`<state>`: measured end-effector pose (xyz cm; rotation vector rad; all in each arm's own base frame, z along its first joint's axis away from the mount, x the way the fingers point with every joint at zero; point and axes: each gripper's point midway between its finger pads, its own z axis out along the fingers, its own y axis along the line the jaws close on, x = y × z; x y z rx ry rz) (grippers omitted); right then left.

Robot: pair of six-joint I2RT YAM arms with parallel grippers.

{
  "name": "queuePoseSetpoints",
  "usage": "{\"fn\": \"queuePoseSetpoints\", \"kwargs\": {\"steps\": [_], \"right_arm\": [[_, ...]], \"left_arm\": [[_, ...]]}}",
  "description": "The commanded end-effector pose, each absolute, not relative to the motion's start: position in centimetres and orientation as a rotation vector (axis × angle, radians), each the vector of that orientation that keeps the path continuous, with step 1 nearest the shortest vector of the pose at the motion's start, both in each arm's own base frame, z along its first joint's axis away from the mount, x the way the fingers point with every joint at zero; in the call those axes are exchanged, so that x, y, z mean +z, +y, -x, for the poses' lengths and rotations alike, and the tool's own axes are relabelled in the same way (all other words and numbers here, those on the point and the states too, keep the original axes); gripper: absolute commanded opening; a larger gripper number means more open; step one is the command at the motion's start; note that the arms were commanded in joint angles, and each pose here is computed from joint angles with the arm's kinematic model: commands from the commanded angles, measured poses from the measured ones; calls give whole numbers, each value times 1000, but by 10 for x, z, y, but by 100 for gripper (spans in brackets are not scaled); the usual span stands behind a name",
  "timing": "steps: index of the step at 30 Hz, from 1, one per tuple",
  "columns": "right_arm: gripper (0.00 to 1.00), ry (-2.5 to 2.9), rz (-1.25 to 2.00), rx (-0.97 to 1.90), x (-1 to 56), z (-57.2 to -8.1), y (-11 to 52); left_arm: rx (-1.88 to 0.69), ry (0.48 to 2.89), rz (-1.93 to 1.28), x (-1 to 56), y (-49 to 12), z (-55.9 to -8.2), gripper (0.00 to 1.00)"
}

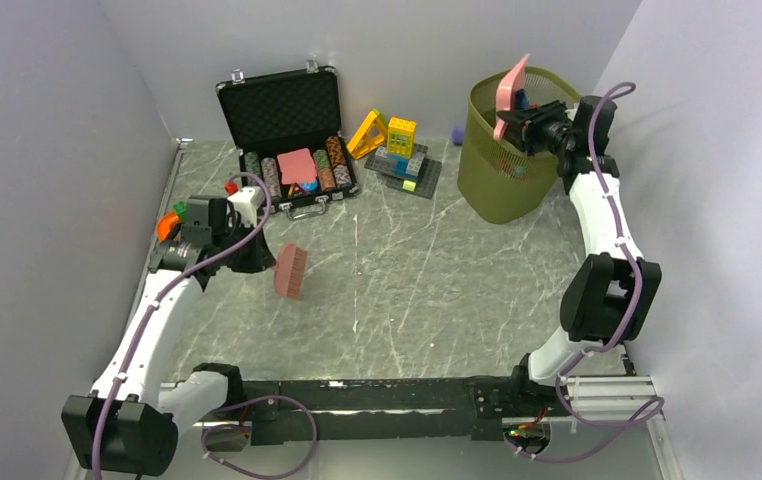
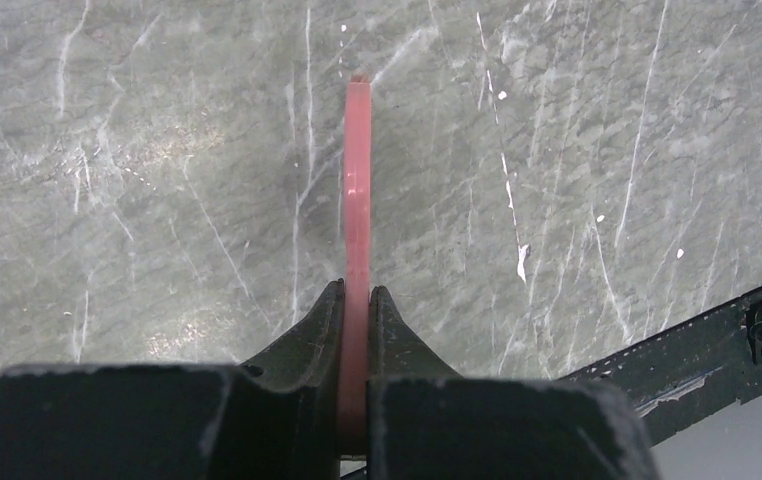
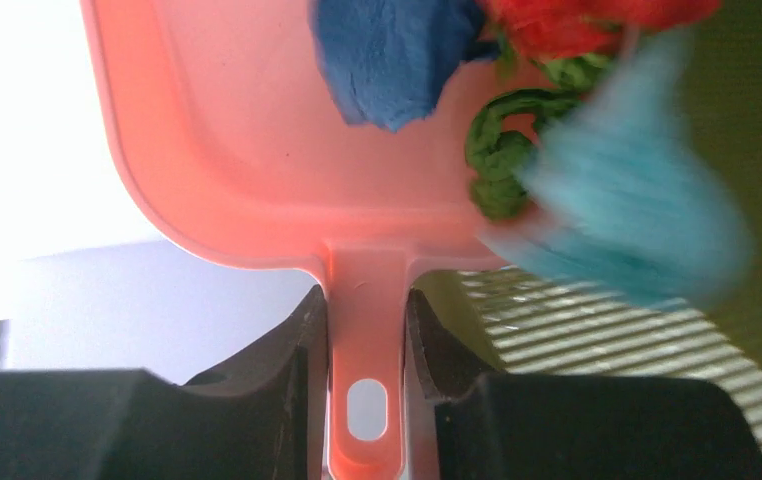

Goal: Sweep away the paper scraps from the table

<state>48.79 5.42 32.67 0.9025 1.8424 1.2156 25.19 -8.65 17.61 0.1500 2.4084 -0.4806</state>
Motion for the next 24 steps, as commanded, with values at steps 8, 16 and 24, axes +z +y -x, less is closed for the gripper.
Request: {"fn": "queuePoseSetpoints", "kwargs": {"steps": [8,16,24], "right_arm": [[0,1394,-764,1708,459,-459,66],[0,1334,-834,1805,453,-452,64],[0,1223,-1041,1865,436,-445,52]], "left_arm": [[-548,2330,-184,180,-97,-258,0],[-548,2315,-191,181,-97,-257,0],[-545,2315,-186,179,-96,-257,0]]}}
